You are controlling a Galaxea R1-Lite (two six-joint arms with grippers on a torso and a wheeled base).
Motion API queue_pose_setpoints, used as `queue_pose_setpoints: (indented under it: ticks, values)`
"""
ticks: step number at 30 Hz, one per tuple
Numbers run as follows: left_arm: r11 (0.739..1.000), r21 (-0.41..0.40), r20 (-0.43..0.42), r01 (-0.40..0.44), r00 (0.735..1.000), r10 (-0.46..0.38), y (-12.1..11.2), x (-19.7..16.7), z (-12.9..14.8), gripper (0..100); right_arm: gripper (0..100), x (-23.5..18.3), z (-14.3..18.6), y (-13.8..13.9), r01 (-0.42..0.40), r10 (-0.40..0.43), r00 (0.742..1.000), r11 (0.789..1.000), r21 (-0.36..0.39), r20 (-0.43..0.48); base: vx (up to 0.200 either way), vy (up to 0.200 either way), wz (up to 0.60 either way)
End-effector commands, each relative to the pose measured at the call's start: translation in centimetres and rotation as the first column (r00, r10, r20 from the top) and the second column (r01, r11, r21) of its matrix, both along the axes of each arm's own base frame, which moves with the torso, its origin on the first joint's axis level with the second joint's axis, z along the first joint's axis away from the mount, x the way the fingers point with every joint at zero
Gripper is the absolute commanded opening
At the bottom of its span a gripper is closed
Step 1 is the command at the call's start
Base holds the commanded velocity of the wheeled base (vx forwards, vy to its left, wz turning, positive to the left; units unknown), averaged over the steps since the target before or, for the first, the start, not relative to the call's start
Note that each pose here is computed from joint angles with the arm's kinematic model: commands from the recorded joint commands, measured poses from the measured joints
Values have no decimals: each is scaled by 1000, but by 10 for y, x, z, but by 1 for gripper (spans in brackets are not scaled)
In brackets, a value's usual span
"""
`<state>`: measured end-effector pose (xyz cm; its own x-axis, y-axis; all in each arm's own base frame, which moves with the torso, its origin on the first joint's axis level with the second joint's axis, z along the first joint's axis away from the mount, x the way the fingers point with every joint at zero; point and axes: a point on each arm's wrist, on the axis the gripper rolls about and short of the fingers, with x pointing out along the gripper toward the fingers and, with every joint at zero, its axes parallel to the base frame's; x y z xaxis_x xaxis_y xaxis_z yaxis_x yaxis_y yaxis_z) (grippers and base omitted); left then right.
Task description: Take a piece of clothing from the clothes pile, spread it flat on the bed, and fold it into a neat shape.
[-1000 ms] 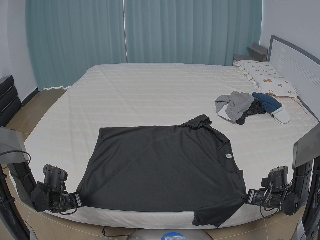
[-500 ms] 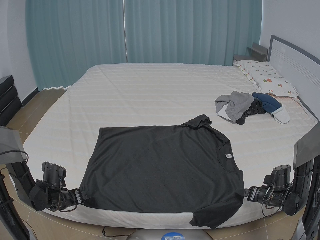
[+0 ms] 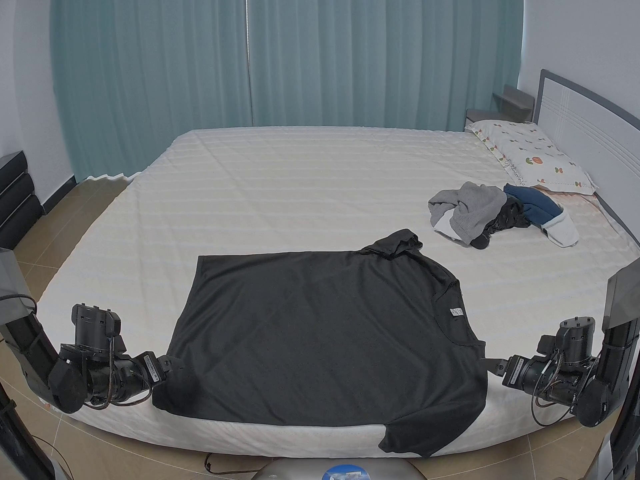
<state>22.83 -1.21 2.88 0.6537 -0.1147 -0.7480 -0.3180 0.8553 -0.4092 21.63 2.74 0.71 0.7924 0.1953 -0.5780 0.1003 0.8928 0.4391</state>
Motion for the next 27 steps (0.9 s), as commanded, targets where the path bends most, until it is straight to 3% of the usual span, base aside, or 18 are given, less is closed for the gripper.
queue_pose_setpoints:
  ticks: [1,6,16,21,27]
  values:
    - [1000,-3,8,-5,1000,5,1,1,2,100,100,0,3,0,-2,2,1000,1000,3,15,0,200,0]
    - [1000,-4,14,-4,1000,4,1,1,3,100,100,1,4,0,1,-2,1000,1000,7,21,0,200,0]
    - [1000,-11,18,-8,1000,8,1,5,2,100,100,1,4,-1,10,-11,1000,1000,19,20,0,0,0]
    - [989,-109,51,-97,993,103,3,19,10,100,100,1,4,-1,11,-11,1000,1000,21,20,0,0,0]
    - [979,-179,48,-98,993,108,3,23,12,100,100,1,4,-1,11,-11,1000,1000,21,19,100,0,0]
